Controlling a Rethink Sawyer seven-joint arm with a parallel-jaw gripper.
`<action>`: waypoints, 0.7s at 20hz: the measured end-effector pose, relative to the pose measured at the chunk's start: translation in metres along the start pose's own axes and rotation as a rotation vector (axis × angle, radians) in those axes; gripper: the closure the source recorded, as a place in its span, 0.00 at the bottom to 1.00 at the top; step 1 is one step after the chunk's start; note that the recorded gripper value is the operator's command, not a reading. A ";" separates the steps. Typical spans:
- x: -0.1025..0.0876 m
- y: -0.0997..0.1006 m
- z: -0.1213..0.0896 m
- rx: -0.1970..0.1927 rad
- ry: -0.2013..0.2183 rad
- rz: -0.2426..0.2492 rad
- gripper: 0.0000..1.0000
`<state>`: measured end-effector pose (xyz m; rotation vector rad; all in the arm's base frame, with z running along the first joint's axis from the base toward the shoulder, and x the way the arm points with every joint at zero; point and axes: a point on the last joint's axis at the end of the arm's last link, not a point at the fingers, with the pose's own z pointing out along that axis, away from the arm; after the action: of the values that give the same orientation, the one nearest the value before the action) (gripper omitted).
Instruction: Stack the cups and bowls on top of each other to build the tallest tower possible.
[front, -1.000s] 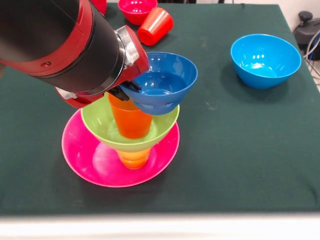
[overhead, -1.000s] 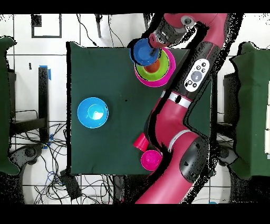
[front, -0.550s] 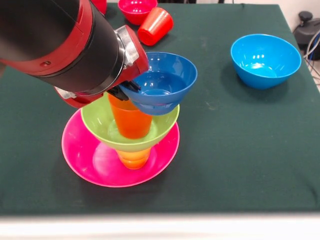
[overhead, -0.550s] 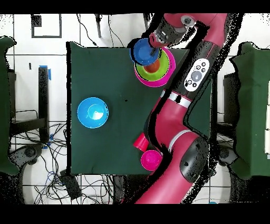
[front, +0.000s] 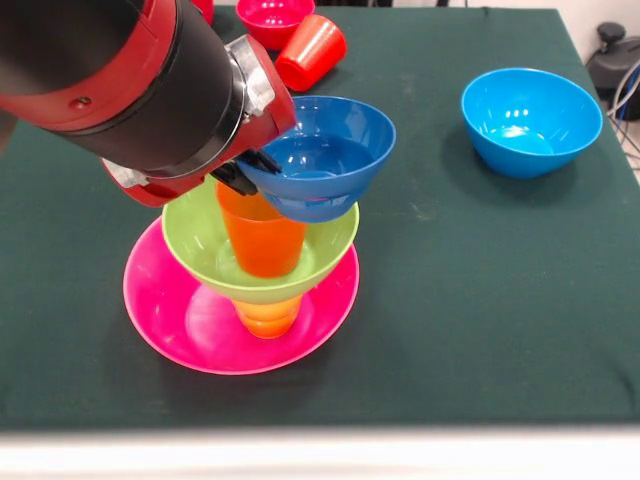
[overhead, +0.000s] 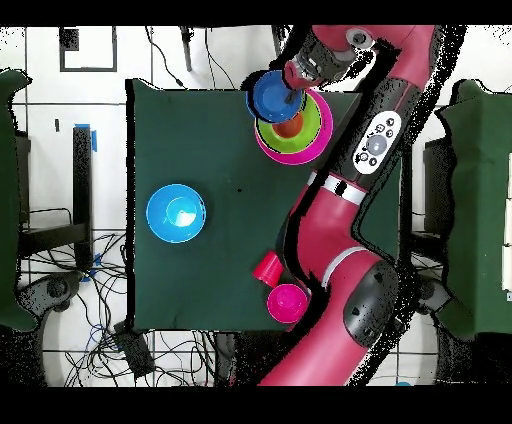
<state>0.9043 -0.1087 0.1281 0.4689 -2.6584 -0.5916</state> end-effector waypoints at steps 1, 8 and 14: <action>0.000 0.000 -0.001 0.001 -0.001 -0.001 1.00; 0.005 0.004 -0.011 0.004 -0.001 -0.010 1.00; 0.007 0.008 -0.019 0.016 -0.003 -0.017 1.00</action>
<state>0.9043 -0.1110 0.1500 0.4958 -2.6662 -0.5770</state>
